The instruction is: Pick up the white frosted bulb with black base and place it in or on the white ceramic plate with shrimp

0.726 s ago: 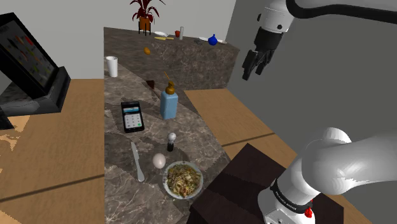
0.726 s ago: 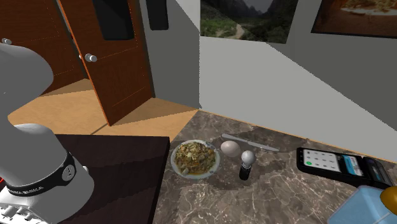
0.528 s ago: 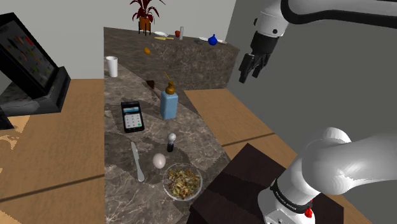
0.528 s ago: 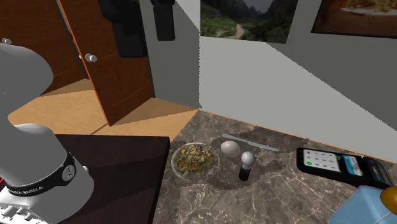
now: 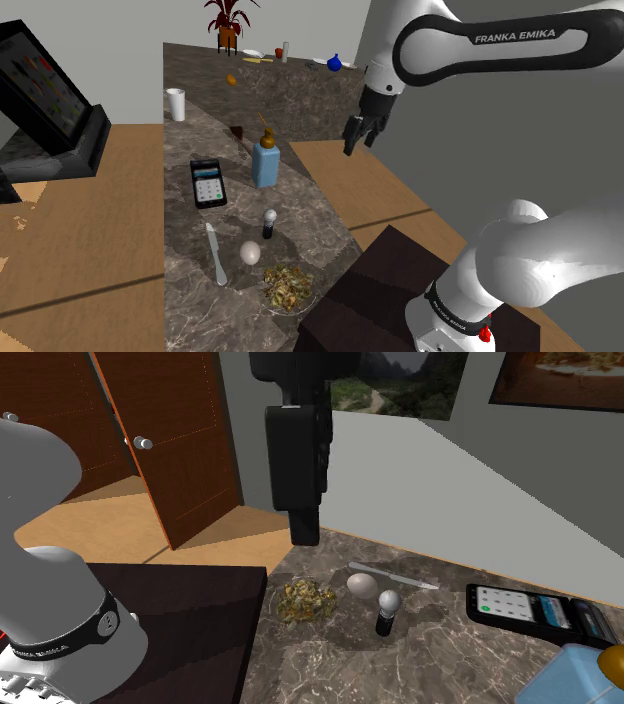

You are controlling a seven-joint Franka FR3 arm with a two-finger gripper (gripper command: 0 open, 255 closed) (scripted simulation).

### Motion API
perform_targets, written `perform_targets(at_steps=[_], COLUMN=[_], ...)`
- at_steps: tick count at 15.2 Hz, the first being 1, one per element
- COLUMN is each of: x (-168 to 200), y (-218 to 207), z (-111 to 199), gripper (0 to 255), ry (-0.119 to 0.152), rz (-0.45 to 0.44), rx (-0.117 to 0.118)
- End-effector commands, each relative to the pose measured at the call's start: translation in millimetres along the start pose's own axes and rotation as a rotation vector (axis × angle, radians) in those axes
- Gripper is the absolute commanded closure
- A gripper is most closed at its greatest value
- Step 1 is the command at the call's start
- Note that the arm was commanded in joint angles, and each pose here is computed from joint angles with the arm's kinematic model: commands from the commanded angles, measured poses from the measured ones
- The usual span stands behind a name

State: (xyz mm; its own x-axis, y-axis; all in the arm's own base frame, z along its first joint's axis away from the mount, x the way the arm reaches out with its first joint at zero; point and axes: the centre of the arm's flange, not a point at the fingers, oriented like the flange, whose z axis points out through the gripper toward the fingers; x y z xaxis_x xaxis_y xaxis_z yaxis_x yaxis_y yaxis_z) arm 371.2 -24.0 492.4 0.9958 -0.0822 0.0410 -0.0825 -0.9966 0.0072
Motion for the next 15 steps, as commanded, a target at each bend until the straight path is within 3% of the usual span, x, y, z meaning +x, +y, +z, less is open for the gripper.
perform_targets(at_steps=[1, 15], x=[14, 89], y=[-7, -67], z=[21, 172], gripper=[0, 0], ry=[0.004, 0.012], rz=[-0.001, -0.01], rx=[0.016, 0.126])
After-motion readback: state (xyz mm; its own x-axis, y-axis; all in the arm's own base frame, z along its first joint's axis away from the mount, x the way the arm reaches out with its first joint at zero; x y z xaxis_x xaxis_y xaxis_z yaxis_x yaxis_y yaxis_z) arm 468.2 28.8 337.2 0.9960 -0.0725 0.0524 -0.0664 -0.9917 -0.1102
